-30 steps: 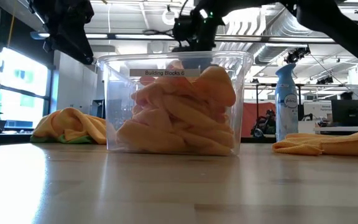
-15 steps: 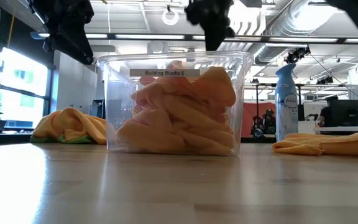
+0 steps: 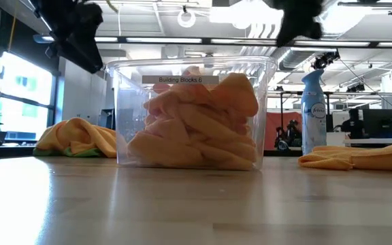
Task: Sort microfiber towel by color & place in baskets
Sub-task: Put the orange microfiber towel into the bottom transparent bin
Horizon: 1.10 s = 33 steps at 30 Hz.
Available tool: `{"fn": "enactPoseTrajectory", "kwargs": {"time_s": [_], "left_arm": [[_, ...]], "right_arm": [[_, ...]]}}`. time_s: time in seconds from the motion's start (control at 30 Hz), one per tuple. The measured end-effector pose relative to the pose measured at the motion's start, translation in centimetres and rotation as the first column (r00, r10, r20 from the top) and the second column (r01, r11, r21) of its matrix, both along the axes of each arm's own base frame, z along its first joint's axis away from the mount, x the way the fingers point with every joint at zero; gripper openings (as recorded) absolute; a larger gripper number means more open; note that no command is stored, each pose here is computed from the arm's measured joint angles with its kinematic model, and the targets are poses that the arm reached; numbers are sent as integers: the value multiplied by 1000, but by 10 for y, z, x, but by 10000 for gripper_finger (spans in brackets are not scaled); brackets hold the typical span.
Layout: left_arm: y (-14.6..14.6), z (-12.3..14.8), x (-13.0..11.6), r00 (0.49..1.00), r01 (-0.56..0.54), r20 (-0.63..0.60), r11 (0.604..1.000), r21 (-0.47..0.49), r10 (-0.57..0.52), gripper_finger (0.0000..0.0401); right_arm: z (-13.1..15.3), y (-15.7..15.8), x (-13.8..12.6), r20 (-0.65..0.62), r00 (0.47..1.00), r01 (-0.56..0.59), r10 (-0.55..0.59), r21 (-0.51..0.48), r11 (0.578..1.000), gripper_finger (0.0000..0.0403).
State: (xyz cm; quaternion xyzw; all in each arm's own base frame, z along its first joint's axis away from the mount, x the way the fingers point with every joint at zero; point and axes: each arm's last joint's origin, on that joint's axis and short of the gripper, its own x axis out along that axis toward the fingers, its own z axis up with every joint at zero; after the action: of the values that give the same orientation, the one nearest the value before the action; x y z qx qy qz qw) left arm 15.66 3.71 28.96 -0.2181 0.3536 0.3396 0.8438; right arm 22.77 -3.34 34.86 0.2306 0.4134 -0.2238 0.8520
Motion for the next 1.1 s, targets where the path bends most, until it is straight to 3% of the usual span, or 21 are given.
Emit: {"fn": "enactPoseTrajectory", "kwargs": {"time_s": [0.23, 0.57, 0.87, 1.1], "left_arm": [[33, -16, -3, 961, -253, -135, 965, -66, 243, 154], [91, -44, -9, 782, -608, -265, 784, -127, 564, 154], [114, -51, -22, 657, -721, -313, 693, 6, 686, 154], [121, -56, -28, 619, -751, -332, 660, 14, 712, 154]], "right_arm": [[-14, 12, -64, 163, 982, 89, -96, 47, 995, 1], [-29, 15, -101, 246, 966, 82, -85, 23, 996, 1], [-32, 16, -103, 220, 975, 14, -5, -40, 999, 0], [-32, 16, -103, 216, 976, -3, 14, -53, 999, 0]]}}
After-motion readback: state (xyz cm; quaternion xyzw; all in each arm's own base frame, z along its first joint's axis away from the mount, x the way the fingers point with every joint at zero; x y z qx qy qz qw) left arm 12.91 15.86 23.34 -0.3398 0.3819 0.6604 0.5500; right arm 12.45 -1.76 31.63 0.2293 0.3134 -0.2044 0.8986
